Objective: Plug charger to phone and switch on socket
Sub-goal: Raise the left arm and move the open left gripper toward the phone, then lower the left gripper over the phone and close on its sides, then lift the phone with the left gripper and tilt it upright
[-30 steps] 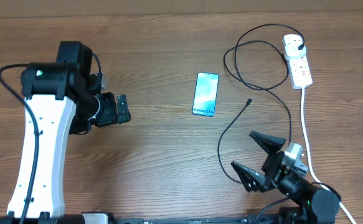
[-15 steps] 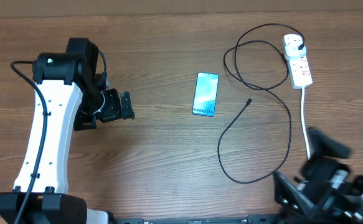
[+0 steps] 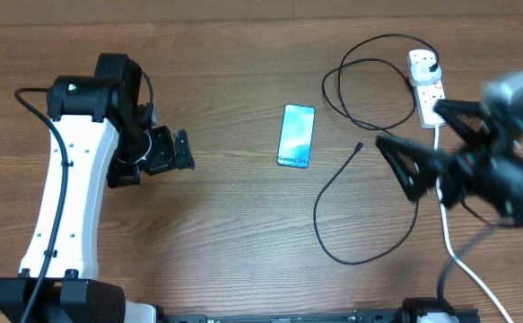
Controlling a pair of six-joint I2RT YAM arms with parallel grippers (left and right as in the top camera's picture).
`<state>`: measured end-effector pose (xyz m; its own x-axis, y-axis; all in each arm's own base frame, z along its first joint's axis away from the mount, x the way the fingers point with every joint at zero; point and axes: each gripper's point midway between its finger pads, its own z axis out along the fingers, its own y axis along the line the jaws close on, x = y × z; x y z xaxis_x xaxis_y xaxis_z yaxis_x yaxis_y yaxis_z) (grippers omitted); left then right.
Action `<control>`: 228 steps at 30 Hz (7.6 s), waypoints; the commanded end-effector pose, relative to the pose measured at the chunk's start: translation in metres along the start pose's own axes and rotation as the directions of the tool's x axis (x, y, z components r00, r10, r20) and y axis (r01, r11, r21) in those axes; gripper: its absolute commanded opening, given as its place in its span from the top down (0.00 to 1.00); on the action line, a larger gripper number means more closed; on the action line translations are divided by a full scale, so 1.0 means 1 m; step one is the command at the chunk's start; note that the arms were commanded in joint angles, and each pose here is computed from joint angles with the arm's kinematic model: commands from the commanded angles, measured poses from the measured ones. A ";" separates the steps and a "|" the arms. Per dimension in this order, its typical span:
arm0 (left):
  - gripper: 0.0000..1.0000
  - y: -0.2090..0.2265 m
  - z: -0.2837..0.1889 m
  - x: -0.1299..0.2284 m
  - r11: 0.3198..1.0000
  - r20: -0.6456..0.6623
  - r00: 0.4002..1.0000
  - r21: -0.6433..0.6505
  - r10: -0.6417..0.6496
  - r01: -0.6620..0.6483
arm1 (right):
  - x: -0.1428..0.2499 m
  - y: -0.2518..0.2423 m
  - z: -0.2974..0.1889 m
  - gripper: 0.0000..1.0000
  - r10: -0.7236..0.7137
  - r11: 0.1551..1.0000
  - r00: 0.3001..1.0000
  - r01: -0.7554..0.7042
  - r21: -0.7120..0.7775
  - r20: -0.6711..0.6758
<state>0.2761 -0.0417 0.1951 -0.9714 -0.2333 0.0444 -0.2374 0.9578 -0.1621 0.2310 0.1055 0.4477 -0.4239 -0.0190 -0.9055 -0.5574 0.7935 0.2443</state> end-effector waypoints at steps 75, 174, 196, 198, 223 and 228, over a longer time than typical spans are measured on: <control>0.00 -0.253 0.193 -0.095 0.988 0.478 0.865 -0.079 0.155 -0.133 | 0.116 -0.290 0.039 0.00 0.799 0.402 0.600 -0.497 0.769 -0.030; 0.14 -0.222 0.244 -0.066 0.855 0.151 0.843 -0.127 0.517 -0.502 | 0.116 -0.290 0.039 0.00 0.799 0.402 0.600 -0.497 0.769 -0.030; 0.18 -0.179 0.243 -0.032 0.804 -0.073 0.826 -0.196 0.559 -0.561 | 0.116 -0.289 0.039 0.00 0.800 0.401 0.600 -0.497 0.770 -0.030; 0.18 -0.170 0.242 -0.025 0.801 -0.116 0.827 -0.208 0.550 -0.562 | 0.116 -0.289 0.039 0.00 0.800 0.402 0.600 -0.497 0.769 -0.030; 0.00 -0.209 0.246 -0.046 0.682 0.013 0.685 -0.113 0.729 -0.723 | 0.116 -0.290 0.039 0.00 0.799 0.402 0.600 -0.497 0.769 -0.030; 0.00 -0.211 0.246 -0.049 0.682 0.027 0.684 -0.120 0.729 -0.722 | 0.116 -0.290 0.039 0.00 0.800 0.402 0.600 -0.497 0.769 -0.030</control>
<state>0.3824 -0.2764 0.0034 -0.8508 0.5005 -0.1603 0.5103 0.8596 -0.0247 0.3669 -0.1003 0.2512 -0.7327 0.6045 -0.3126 0.5378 0.7958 0.2785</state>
